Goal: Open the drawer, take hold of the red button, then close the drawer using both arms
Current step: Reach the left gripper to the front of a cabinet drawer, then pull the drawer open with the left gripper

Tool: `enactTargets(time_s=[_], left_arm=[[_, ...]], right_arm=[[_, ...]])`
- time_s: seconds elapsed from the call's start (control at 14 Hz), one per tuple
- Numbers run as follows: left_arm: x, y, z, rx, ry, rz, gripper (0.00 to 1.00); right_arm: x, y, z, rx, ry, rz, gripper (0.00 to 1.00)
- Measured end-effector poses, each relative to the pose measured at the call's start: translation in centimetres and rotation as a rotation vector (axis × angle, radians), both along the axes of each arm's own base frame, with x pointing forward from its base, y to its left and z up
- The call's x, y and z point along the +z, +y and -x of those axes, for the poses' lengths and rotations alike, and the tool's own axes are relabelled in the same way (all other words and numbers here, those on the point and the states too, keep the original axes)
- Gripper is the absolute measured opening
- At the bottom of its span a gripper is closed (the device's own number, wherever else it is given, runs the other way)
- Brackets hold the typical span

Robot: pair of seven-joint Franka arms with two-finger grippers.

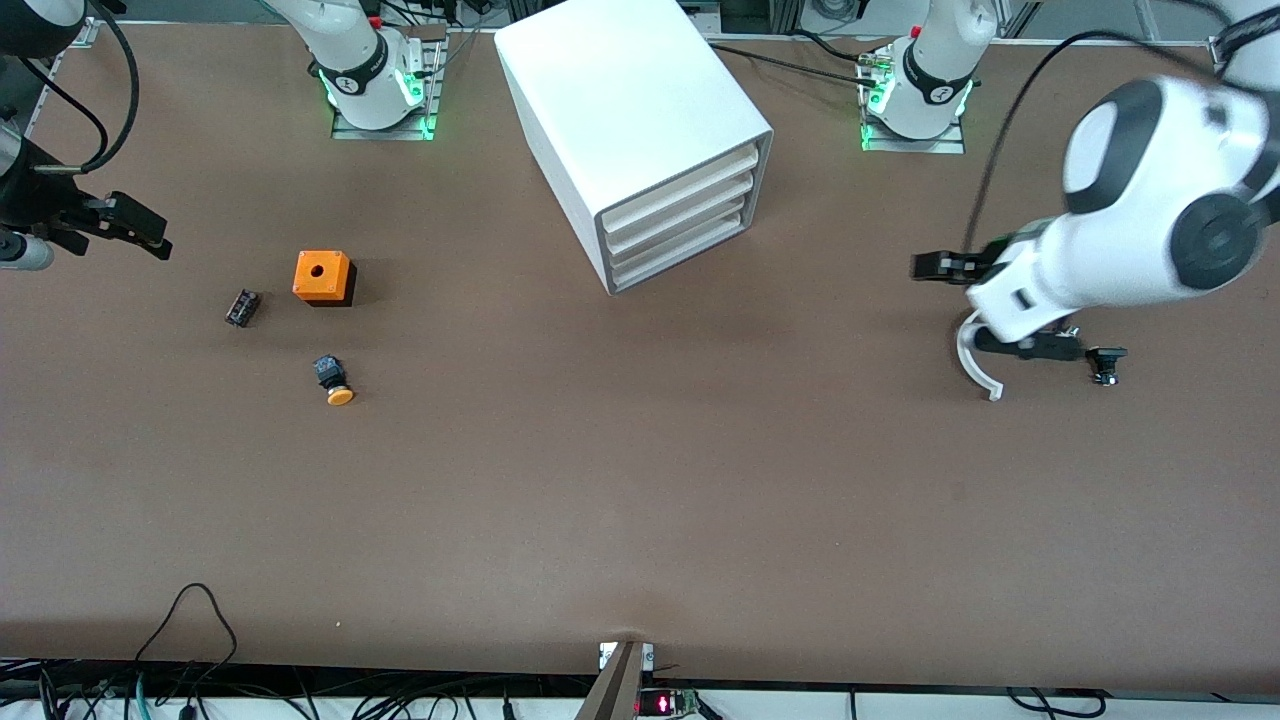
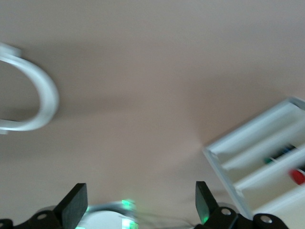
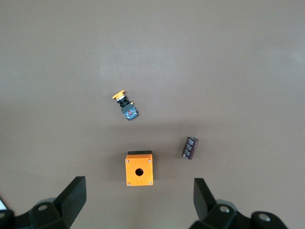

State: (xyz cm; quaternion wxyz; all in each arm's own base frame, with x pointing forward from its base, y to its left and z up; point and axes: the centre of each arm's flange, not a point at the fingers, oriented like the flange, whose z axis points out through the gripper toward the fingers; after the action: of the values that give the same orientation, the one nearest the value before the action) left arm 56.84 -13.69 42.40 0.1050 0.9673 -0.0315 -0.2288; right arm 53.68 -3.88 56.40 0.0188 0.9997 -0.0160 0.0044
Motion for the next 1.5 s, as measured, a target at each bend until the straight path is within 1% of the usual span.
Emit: enactTargets(time_s=[0.07, 0.14, 0.21, 0.36, 0.5, 0.64, 0.71, 0.86, 1.0, 1.07, 1.14, 1.21, 1.36, 1.43, 1.5], left_arm=[[-3.5, -1.9, 0.7, 0.026, 0.067, 0.074, 1.0], [-7.0, -3.7, 1.6, 0.051, 0.116, 0.145, 1.0], [-10.1, -5.6, 2.9, 0.055, 0.147, 0.202, 1.0], [-14.5, -9.2, 6.0, 0.034, 0.192, 0.274, 1.0], [-16.5, -11.8, 8.5, 0.039, 0.249, 0.342, 1.0], [-17.6, -13.2, 10.3, 0.045, 0.285, 0.463, 1.0], [-18.3, -13.5, 11.0, 0.043, 0.295, 0.506, 0.99], [-19.4, -13.7, 12.1, 0.029, 0.309, 0.544, 0.96], [-20.0, -14.6, 13.3, 0.009, 0.311, 0.547, 0.96], [-20.2, -15.4, 13.9, 0.005, 0.309, 0.549, 0.93], [-20.3, -16.3, 14.6, 0.007, 0.309, 0.556, 0.93], [-20.5, -17.1, 15.2, 0.008, 0.306, 0.561, 0.86], [-20.7, -18.0, 15.9, 0.004, 0.297, 0.558, 0.65], [-20.5, -18.1, 15.9, 0.008, 0.294, 0.565, 0.53], [-20.3, -18.1, 15.7, 0.006, 0.29, 0.57, 0.45]], right_arm=[[-0.1, 0.0, -0.1, 0.0, 0.002, 0.0, 1.0], [-0.2, 0.0, -0.1, 0.0, 0.005, 0.0, 1.0], [-0.5, 0.0, -0.3, 0.0, 0.01, 0.0, 1.0], [-1.5, 0.3, -0.7, 0.01, 0.028, 0.0, 1.0], [-2.8, 1.5, -1.6, 0.037, 0.049, 0.001, 1.0], [-4.2, 3.2, -2.8, 0.067, 0.07, 0.003, 1.0], [-4.9, 4.0, -3.4, 0.08, 0.079, 0.003, 1.0], [-5.6, 4.7, -4.1, 0.092, 0.088, 0.004, 1.0], [-5.6, 4.9, -4.3, 0.096, 0.088, 0.003, 1.0], [-5.6, 5.2, -4.3, 0.1, 0.087, 0.002, 1.0], [-5.5, 5.4, -4.3, 0.104, 0.086, 0.001, 1.0], [-5.5, 5.7, -4.3, 0.107, 0.086, 0.0, 1.0], [-5.6, 6.1, -4.3, 0.115, 0.086, 0.0, 1.0], [-5.6, 6.4, -4.3, 0.119, 0.088, 0.0, 1.0], [-5.8, 6.5, -4.3, 0.122, 0.09, 0.0, 1.0]])
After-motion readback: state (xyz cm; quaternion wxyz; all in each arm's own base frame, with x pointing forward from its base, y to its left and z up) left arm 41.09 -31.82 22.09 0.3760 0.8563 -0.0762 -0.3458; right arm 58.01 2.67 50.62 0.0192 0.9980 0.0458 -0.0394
